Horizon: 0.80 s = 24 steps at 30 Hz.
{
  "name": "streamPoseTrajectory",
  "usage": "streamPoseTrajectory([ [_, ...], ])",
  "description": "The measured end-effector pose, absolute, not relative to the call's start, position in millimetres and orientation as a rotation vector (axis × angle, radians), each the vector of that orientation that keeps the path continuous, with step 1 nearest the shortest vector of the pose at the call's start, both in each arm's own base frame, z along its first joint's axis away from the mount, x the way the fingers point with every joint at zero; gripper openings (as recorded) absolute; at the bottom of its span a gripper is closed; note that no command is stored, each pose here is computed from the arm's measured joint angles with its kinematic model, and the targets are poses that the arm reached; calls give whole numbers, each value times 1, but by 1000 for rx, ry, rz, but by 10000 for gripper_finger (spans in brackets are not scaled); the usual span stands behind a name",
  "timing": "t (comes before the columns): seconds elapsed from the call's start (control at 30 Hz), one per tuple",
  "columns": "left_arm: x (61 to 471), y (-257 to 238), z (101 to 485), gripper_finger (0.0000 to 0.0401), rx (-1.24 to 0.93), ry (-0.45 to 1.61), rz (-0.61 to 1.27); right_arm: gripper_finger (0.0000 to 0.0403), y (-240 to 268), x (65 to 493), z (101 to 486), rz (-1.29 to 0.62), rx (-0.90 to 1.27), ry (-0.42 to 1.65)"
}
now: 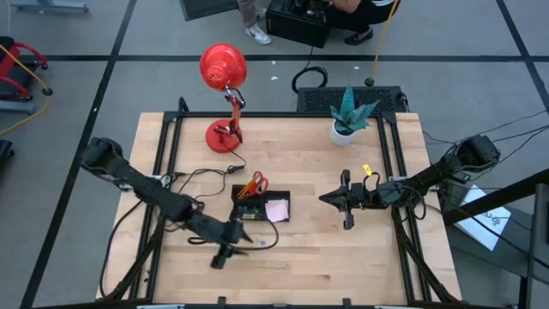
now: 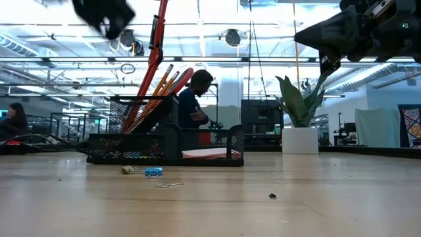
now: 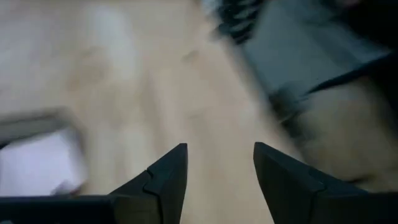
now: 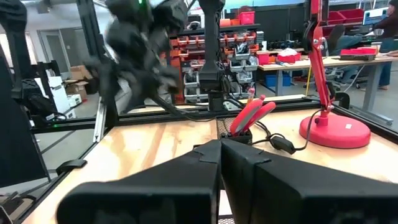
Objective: Pick and place office supplies into organizer
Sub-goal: Put the green binder clip into the desk organizer
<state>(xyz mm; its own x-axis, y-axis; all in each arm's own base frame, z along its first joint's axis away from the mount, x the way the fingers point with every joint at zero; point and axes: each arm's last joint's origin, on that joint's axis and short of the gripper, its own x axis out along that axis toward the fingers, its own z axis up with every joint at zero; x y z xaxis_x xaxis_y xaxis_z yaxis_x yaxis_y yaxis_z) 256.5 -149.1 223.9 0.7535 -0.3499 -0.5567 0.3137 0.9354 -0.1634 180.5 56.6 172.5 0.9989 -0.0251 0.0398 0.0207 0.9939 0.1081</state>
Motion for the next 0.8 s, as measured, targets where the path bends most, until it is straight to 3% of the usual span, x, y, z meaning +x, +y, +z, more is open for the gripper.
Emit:
streamPoseTrajectory([
  [0.2, 234, -164, 277, 189, -152, 429, -695, 4, 57, 180, 173, -23, 107, -42],
  [0.37, 224, -167, 291, 189, -136, 354, -722, 4, 57, 180, 173, -23, 109, -44],
  [0.53, 228, -165, 283, 189, -147, 398, -607, 4, 57, 180, 173, -23, 111, -47],
  [0.8, 247, -175, 209, 189, -314, 725, -112, 4, 57, 180, 174, -22, 113, -54],
])
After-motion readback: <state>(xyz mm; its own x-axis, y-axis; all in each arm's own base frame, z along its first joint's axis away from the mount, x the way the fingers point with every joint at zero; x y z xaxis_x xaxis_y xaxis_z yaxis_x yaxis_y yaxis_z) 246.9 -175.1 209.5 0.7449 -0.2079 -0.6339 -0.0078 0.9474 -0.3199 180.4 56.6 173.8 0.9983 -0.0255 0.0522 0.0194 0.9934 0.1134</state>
